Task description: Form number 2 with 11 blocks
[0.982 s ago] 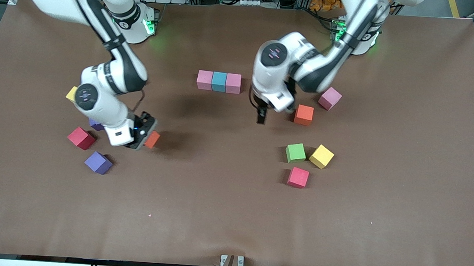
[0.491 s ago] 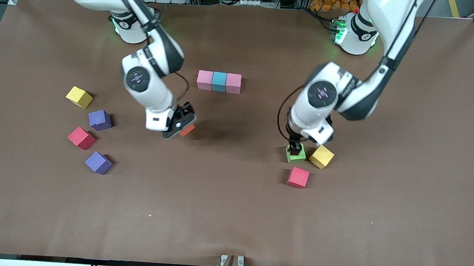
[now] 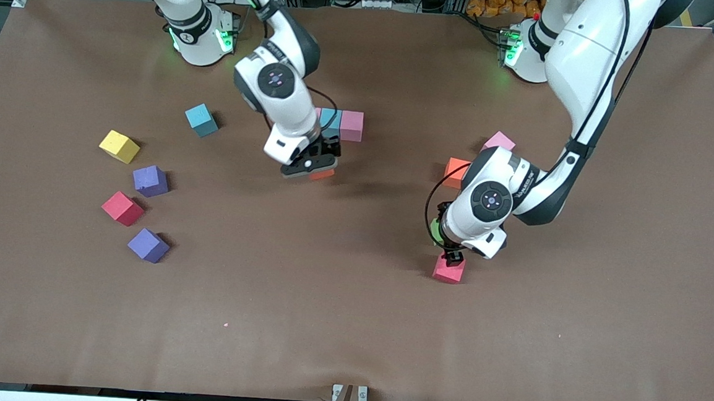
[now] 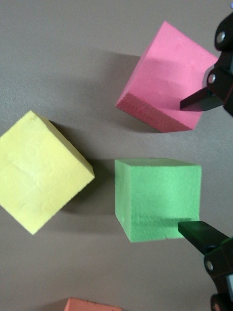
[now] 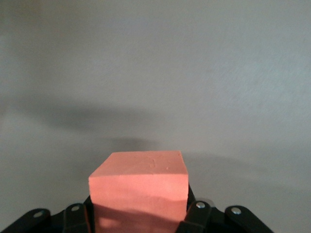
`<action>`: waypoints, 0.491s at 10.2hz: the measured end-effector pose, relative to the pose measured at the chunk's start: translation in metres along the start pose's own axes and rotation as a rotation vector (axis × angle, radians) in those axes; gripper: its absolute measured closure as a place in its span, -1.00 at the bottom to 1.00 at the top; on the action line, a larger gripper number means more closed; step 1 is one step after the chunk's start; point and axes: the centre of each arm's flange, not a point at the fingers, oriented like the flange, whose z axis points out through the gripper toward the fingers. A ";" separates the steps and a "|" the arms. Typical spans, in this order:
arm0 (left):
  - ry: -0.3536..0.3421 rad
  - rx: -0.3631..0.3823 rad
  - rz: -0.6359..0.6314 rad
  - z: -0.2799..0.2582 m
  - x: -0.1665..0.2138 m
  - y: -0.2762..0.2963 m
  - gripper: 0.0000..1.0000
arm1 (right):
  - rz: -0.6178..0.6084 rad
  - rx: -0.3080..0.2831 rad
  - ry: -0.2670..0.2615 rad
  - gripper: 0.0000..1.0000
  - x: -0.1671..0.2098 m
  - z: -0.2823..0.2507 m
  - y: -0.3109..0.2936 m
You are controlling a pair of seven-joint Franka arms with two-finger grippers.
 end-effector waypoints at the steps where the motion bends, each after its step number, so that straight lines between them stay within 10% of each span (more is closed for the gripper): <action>1: 0.001 -0.002 0.000 -0.001 0.001 0.001 -1.00 | 0.029 -0.003 -0.005 -0.24 -0.006 0.004 -0.008; 5: 0.007 0.000 -0.005 -0.001 0.002 0.002 -1.00 | 0.074 -0.050 -0.027 -0.24 -0.042 0.040 -0.051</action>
